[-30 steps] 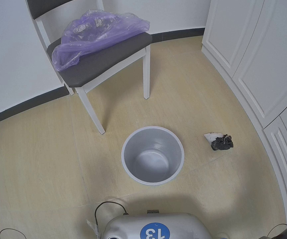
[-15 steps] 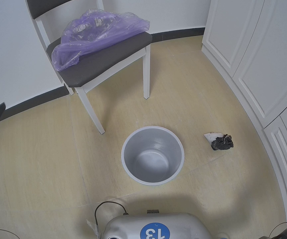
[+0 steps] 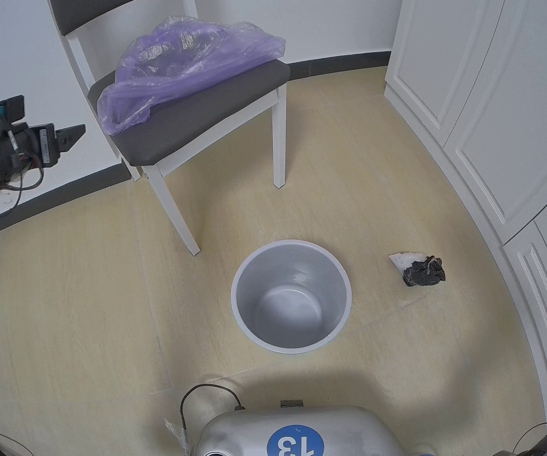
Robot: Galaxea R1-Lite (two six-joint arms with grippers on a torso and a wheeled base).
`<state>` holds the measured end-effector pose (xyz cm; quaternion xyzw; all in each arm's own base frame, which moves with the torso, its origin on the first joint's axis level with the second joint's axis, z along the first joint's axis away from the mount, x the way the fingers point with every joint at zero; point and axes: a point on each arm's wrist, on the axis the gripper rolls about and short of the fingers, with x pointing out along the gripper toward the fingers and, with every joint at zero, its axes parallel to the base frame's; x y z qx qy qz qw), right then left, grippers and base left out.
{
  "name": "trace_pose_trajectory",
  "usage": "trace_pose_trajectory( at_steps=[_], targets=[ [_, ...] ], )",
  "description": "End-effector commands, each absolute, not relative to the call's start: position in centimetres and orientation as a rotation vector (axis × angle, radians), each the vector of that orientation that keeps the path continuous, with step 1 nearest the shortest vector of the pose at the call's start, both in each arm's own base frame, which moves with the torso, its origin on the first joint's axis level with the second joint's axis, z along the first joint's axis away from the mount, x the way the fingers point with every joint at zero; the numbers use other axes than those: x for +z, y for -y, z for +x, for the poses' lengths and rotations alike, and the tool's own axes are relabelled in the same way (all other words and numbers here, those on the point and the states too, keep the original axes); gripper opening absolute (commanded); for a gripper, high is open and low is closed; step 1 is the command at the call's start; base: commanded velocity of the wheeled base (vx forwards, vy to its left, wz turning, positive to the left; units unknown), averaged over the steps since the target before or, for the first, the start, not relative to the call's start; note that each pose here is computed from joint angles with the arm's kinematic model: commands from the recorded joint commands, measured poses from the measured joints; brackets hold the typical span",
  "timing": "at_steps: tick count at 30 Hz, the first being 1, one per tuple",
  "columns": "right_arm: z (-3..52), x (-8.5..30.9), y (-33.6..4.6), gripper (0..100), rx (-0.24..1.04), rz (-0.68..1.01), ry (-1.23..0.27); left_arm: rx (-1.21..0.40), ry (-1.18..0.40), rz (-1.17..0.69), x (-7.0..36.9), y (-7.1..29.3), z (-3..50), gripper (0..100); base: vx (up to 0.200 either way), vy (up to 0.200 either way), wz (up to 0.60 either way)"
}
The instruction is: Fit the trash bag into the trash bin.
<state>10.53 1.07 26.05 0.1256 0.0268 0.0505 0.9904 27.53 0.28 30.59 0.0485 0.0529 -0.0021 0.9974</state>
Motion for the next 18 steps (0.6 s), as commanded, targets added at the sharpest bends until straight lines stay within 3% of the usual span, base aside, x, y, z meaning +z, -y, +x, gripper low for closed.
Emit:
trace_pose_trajectory(
  at_steps=[1, 18],
  targets=[
    [10.4, 26.0, -1.1, 100, 0.108, 0.252, -0.054, -0.002, -0.177, 0.104, 28.3, -0.3, 32.6, 100, 0.000, 0.000, 0.00],
    [11.0, 26.2, -1.2, 100, 0.102, 0.260, -0.052, 0.028, -0.087, 0.094, 27.9, -0.6, 39.5, 100, 0.000, 0.000, 0.00]
  ],
)
